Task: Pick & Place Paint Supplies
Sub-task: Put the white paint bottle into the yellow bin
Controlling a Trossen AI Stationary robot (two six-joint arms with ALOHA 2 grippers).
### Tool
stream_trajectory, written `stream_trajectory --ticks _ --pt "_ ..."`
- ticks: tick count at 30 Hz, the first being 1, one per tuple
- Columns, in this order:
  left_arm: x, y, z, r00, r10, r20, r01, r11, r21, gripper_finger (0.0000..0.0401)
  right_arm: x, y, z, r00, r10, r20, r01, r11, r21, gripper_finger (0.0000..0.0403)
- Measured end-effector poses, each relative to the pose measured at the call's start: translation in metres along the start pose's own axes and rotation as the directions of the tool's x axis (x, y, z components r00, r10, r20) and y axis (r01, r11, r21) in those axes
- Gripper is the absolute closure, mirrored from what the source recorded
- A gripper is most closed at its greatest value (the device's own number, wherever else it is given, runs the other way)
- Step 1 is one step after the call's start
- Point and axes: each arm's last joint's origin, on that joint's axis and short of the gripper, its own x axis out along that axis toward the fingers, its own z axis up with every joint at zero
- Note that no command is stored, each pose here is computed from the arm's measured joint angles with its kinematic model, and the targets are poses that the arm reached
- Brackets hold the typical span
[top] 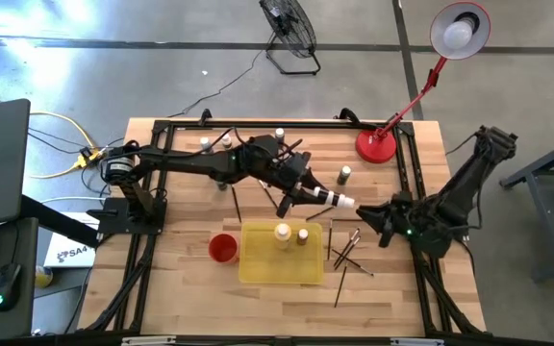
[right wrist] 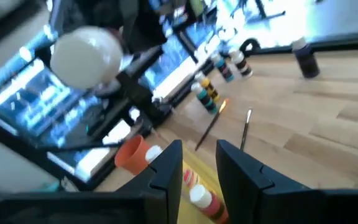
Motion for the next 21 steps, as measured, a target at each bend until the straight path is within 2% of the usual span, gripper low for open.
stream_trajectory --ticks 3,7,14,21 --pt "0.000 0.000 0.000 1.000 0.000 0.000 0.000 1.000 0.000 0.0269 -0.004 -0.006 -0.009 0.996 0.000 0.088 -0.003 0.999 0.036 0.0320" --pt "0.000 0.000 0.000 1.000 0.000 -0.001 0.000 1.000 0.000 0.0269 -0.009 -0.008 -0.014 0.991 0.012 0.134 -0.017 0.999 0.036 0.0323" --pt "0.000 0.000 0.000 1.000 0.000 0.000 0.000 1.000 0.000 0.0269 -0.009 -0.001 -0.013 0.995 0.076 0.068 -0.080 0.995 0.056 0.0324" --pt "0.000 0.000 0.000 1.000 0.000 0.000 0.000 1.000 0.000 0.0269 -0.003 0.008 -0.004 0.989 0.139 0.055 -0.135 0.988 -0.072 0.0324"
